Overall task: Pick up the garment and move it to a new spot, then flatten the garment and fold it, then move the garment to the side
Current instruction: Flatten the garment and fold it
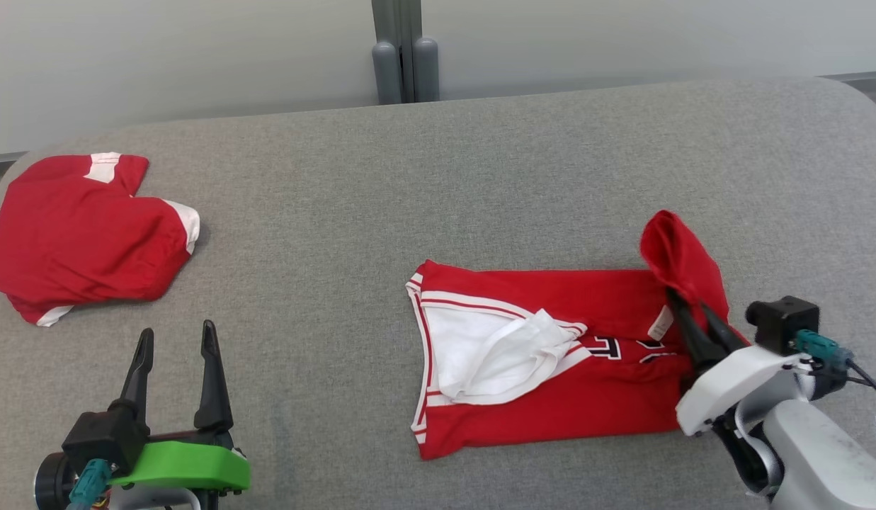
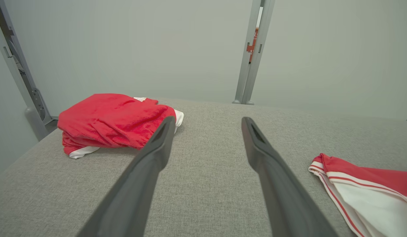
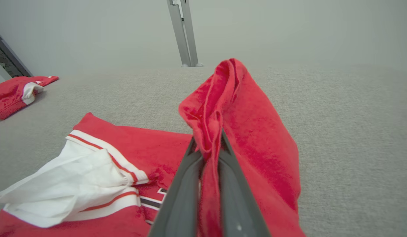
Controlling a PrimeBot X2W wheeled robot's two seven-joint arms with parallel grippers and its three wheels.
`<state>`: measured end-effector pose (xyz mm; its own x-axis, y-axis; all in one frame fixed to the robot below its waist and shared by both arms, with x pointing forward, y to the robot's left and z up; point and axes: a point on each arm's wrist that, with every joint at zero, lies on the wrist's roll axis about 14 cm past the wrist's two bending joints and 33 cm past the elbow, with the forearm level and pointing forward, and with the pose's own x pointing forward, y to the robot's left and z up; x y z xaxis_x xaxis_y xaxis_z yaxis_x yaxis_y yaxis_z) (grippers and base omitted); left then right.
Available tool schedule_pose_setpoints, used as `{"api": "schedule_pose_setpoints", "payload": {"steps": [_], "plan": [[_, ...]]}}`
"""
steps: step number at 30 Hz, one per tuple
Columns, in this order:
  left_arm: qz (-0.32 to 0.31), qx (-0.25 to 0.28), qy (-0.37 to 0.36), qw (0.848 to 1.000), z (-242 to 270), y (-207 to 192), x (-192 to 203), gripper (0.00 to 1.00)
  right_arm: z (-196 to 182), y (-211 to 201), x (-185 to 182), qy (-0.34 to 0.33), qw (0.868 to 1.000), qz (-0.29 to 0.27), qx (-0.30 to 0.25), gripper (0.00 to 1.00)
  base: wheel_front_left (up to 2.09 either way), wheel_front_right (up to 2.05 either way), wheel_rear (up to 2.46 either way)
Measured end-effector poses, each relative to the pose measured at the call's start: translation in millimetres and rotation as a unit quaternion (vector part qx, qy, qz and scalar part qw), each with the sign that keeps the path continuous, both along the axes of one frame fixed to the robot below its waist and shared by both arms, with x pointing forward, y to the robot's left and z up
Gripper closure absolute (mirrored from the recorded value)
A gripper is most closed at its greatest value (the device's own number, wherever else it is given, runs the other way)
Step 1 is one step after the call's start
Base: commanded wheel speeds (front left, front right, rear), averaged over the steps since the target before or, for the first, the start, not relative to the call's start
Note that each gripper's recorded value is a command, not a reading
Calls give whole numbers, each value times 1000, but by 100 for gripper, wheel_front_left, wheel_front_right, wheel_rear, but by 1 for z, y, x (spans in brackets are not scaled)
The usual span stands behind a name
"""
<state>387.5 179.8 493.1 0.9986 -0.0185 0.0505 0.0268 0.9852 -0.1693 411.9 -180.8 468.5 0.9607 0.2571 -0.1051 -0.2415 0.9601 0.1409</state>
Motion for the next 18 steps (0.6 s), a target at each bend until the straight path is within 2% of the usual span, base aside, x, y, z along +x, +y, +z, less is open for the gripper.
{"api": "schedule_pose_setpoints", "payload": {"steps": [8, 18], "plan": [[5, 1, 5, 1000, -3, 3, -4, 0, 0, 84, -4, 5, 995, 100, 28, 100, 0, 0, 0], [15, -3, 14, 1000, -8, 8, -10, 0, 1, 163, -5, 18, 983, 171, 63, 100, 0, 0, 0]]}}
